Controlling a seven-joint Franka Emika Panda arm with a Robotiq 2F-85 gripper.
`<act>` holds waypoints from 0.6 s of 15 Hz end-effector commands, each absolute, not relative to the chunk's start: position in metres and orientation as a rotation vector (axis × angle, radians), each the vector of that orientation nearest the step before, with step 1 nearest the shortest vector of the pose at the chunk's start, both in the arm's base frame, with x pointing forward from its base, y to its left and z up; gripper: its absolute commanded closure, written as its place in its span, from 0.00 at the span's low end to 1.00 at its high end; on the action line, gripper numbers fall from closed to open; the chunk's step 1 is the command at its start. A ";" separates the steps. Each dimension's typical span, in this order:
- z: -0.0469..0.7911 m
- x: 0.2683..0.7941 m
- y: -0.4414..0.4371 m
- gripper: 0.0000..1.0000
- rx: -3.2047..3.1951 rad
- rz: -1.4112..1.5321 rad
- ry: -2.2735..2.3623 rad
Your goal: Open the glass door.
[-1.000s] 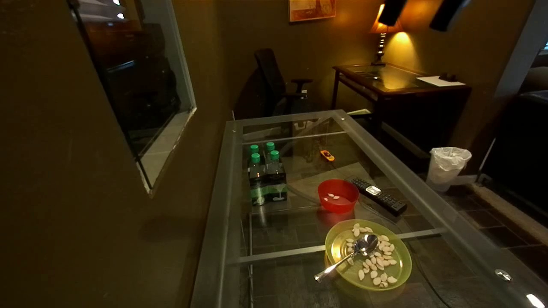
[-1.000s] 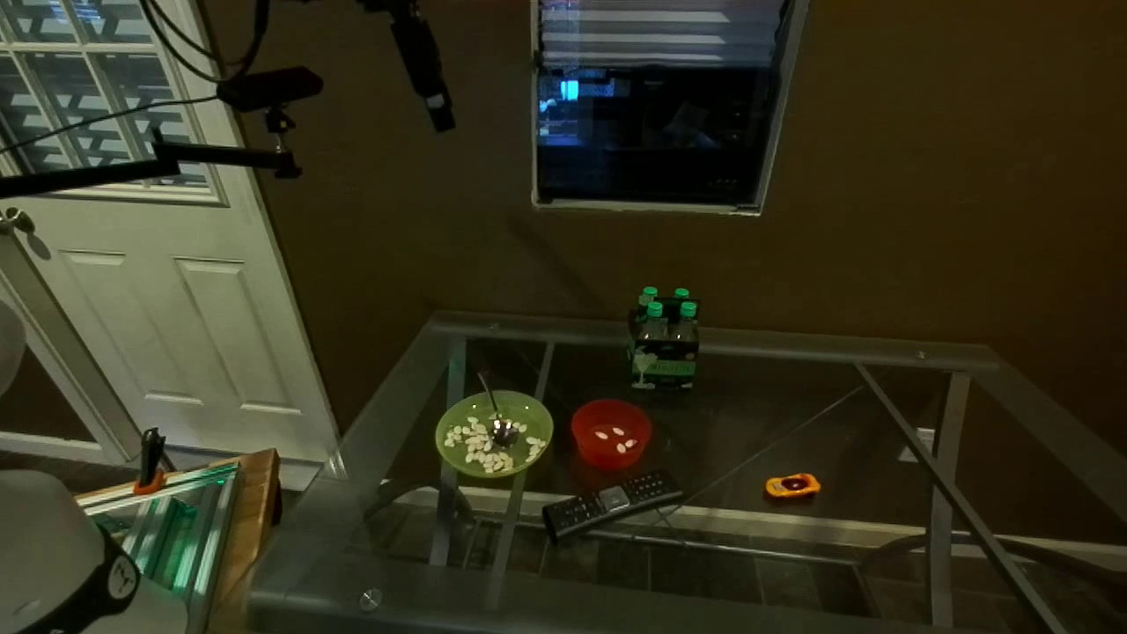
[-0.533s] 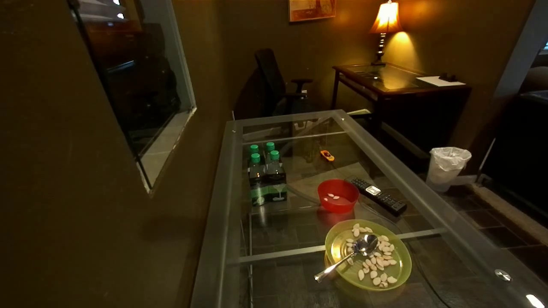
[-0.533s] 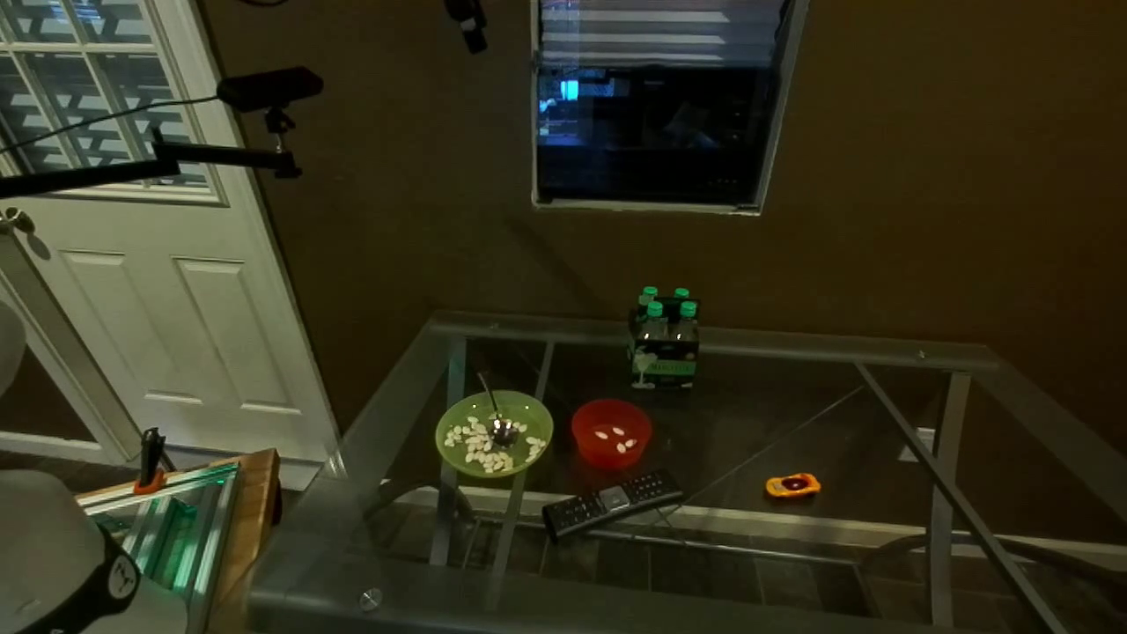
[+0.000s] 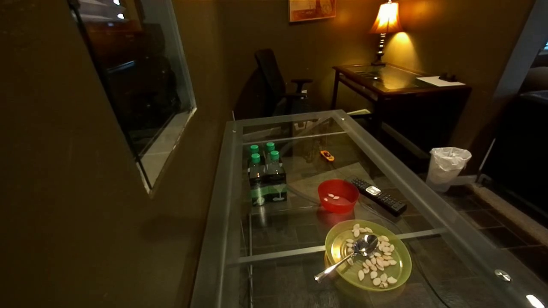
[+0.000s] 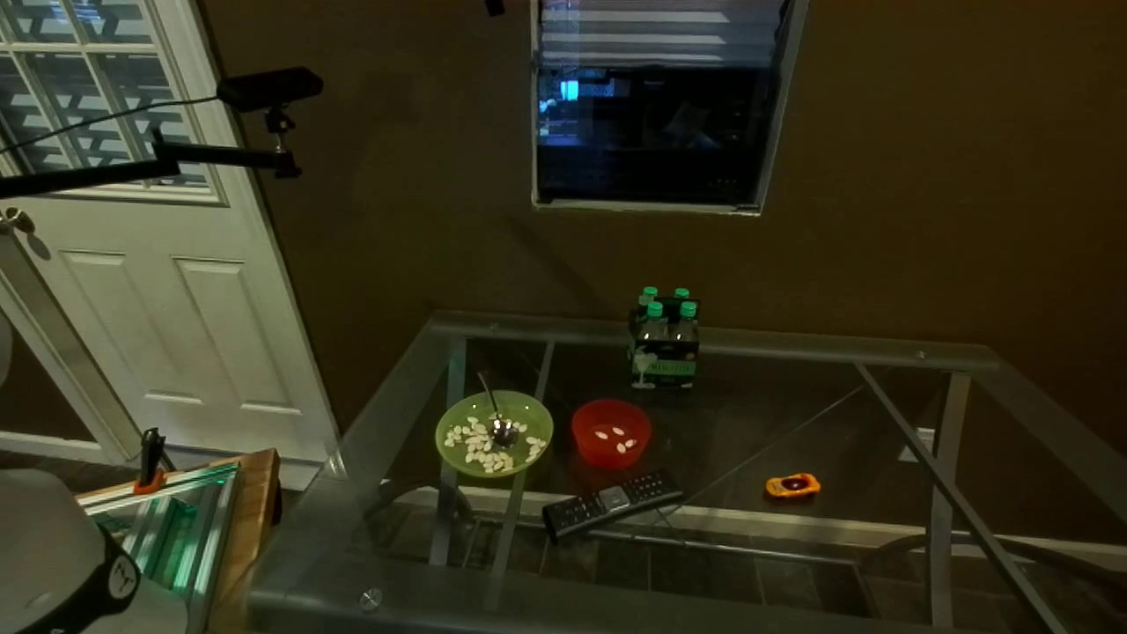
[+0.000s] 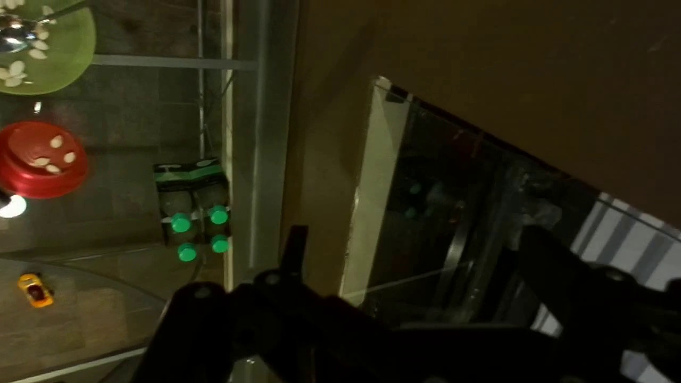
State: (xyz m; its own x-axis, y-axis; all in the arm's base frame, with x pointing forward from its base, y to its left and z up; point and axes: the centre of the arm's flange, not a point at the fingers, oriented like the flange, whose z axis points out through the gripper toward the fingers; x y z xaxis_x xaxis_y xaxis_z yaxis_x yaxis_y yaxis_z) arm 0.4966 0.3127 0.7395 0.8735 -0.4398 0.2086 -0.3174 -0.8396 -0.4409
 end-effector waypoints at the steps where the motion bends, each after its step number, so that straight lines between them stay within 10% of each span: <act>1: 0.742 0.502 0.325 0.00 -2.617 -0.425 0.543; 9: 0.766 0.517 0.357 0.00 -2.500 -0.482 0.485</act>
State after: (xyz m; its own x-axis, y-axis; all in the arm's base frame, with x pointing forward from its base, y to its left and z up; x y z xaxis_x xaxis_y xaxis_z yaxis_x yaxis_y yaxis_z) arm 0.5085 0.3335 0.7425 0.8768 -0.4328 0.2093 -0.2868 -0.8204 -0.4947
